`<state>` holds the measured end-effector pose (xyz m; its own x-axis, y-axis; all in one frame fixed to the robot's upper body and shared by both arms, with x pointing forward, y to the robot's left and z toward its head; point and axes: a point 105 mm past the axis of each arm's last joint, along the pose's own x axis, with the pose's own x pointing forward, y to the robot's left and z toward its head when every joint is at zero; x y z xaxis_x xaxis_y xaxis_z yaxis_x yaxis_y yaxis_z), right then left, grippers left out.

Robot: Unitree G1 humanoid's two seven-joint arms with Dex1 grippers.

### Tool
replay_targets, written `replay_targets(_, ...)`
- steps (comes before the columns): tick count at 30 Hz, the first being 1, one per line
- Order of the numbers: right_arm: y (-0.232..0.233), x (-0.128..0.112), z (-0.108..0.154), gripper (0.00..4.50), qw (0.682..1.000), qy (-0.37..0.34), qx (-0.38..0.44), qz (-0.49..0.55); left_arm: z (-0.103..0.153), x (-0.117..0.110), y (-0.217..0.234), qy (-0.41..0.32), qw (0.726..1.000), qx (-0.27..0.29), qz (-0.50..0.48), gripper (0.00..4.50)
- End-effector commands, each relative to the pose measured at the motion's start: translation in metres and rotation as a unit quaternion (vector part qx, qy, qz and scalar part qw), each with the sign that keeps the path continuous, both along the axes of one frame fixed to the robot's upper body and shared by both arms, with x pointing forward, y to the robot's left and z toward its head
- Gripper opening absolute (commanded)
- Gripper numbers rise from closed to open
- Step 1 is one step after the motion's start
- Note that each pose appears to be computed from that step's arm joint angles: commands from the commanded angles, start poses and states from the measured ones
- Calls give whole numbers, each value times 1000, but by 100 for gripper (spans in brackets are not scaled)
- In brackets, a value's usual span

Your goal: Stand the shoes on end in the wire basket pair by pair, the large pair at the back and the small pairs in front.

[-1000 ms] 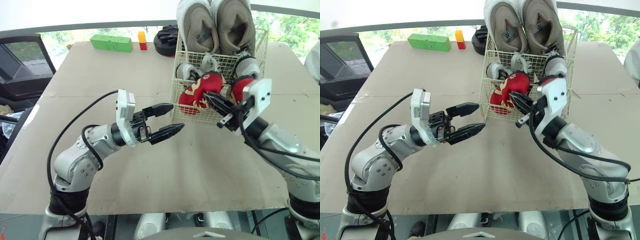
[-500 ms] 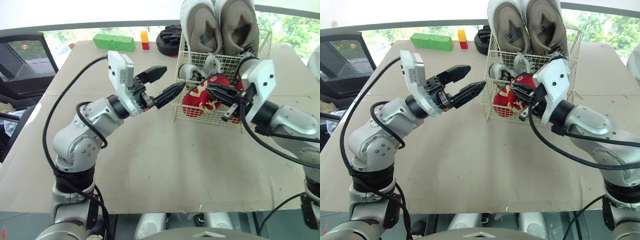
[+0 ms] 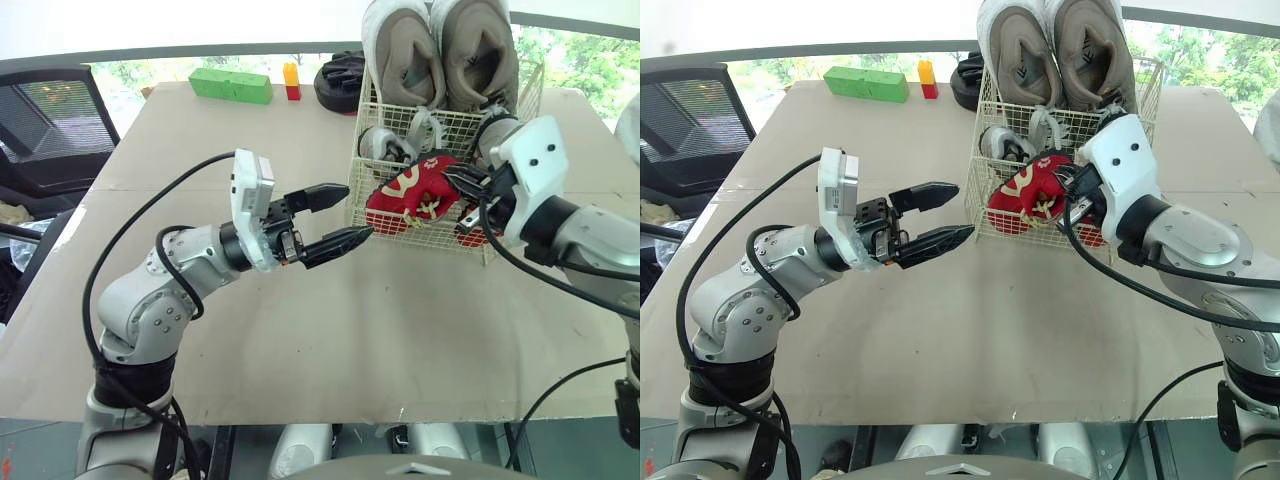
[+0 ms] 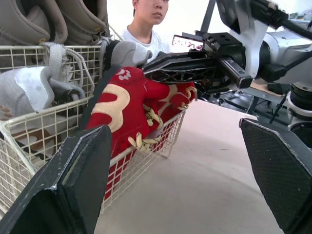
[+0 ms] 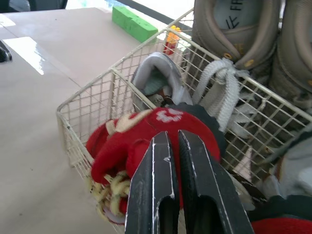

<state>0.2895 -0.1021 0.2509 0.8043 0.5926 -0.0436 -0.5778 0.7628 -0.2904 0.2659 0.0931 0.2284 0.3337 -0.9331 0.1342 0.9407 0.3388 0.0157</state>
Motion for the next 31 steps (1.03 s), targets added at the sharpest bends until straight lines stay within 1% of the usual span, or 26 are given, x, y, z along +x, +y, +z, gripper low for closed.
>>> replay_targets(1, 30, -2, -10, 2, 996, 39, 40, 71, 1, -9, -2, -11, 1000, -5, -16, 450)
replay_targets(3, 36, -4, -1, 2, 994, 24, 58, 92, -3, -9, 1, -7, 1000, -1, -11, 450)
replay_targets(5, 39, -11, 12, 2, 991, -8, 74, 116, -6, -9, 5, -2, 1000, -1, -5, 450)
replay_targets(6, 40, -17, 18, 2, 988, -22, 82, 132, -8, -10, 7, -2, 1000, 1, -2, 450)
replay_targets(9, 34, -33, 30, 2, 974, -34, 135, 177, -16, -11, 10, 9, 1000, 12, 0, 450)
replay_targets(10, 31, -42, 28, 2, 973, -42, 126, 191, -19, -13, 10, 11, 1000, 17, -3, 450)
replay_targets(11, 23, -50, 19, 2, 973, -35, 114, 197, -22, -14, 12, 20, 1000, 19, -2, 450)
replay_targets(12, 17, -57, 11, 56, 973, -23, 110, 200, -24, -16, 14, 25, 999, 21, -2, 450)
replay_targets(13, 10, -64, 3, 85, 974, -9, 105, 199, -26, -16, 17, 25, 999, 25, 2, 450)
replay_targets(14, 6, -68, -1, 141, 975, 0, 105, 198, -27, -16, 19, 24, 999, 28, 5, 450)
replay_targets(15, 1, -73, -7, 182, 976, 6, 93, 196, -29, -16, 21, 25, 999, 32, 10, 450)
replay_targets(16, -11, -78, -17, 233, 981, 20, 79, 176, -33, -18, 27, 32, 999, 37, 15, 450)
replay_targets(17, -24, -82, -24, 265, 985, 31, 70, 152, -37, -19, 33, 38, 998, 45, 22, 450)
replay_targets(18, -37, -87, -31, 317, 989, 40, 60, 127, -41, -19, 38, 45, 997, 54, 29, 450)
replay_targets(21, -75, -104, -50, 446, 995, 69, 29, 68, -58, -26, 56, 71, 994, 79, 41, 450)
replay_targets(22, -87, -111, -57, 446, 995, 85, 25, 54, -64, -29, 61, 81, 992, 88, 42, 450)
replay_targets(24, -114, -121, -65, 446, 997, 80, -1, 12, -75, -35, 69, 98, 988, 107, 46, 450)
replay_targets(25, -124, -128, -73, 446, 995, 98, -9, 0, -80, -38, 71, 106, 986, 117, 46, 450)
replay_targets(28, -136, -139, -89, 446, 991, 131, -17, -6, -87, -41, 72, 114, 984, 128, 40, 450)
replay_targets(30, -140, -140, -95, 446, 991, 132, -18, -10, -84, -41, 69, 109, 987, 115, 30, 450)
replay_targets(31, -140, -140, -96, 446, 991, 133, -18, -9, -84, -38, 68, 103, 986, 123, 35, 450)
